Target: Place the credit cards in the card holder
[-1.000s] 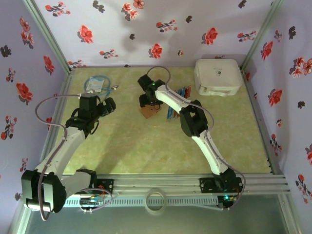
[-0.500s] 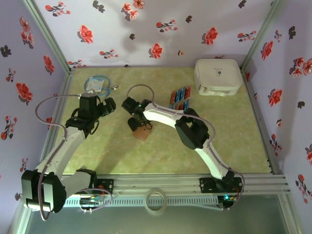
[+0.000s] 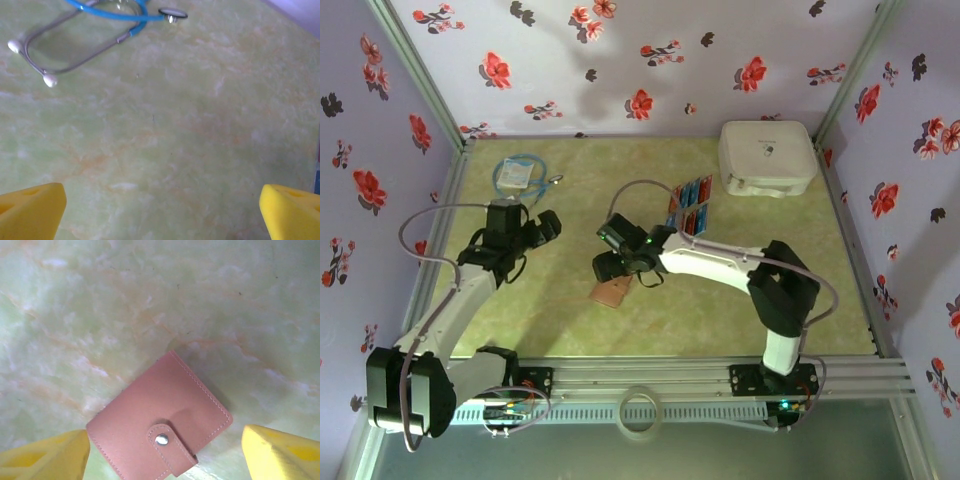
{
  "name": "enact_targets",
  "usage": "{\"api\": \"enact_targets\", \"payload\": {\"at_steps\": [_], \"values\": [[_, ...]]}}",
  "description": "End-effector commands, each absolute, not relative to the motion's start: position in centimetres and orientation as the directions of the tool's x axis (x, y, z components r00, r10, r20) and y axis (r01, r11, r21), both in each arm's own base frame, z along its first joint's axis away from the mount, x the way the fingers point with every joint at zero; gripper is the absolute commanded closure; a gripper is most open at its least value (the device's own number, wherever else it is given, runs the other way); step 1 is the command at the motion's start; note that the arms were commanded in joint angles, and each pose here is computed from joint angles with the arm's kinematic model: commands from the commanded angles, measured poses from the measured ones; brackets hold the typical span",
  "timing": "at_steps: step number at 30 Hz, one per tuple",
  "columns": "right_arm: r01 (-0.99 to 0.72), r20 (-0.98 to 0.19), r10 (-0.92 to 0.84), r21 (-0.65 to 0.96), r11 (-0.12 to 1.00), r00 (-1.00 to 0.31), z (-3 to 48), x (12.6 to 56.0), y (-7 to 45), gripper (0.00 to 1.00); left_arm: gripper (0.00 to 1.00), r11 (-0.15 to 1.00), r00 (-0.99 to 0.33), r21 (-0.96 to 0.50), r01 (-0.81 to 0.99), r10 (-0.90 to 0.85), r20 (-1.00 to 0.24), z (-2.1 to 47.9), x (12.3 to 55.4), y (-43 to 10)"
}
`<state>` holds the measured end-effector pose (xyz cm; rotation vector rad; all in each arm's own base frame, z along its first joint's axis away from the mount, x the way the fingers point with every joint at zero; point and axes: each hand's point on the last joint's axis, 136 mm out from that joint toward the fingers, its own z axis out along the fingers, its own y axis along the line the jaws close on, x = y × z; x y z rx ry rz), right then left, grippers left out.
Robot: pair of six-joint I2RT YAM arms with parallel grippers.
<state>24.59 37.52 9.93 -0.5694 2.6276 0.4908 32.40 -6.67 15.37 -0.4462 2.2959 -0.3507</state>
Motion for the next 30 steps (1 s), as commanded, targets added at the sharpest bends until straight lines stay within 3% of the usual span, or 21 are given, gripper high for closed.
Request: {"api": "enact_targets", "payload": {"at_steps": [1, 10, 30], "values": [[-0.345, -0.457, -0.165, 0.345, 0.873, -0.874, 9.9, 24.6, 37.3, 0.19, 0.00, 0.889, -0.684, -0.418, -0.186, -0.423, -0.594, 14.6, 31.2, -7.7], [-0.260, -0.438, -0.033, 0.471, 0.843, -0.898, 8.5, 23.3, 36.1, 0.21, 0.00, 0.889, -0.763, -0.442, -0.118, -0.365, -0.533, 11.3, 28.7, -10.7], [-0.136, -0.423, 0.120, 0.526, 0.840, -0.898, 7.3, 22.6, 31.9, 0.23, 0.00, 0.872, -0.849, -0.490, 0.024, -0.241, -0.471, 7.4, 26.7, -19.3]]}}
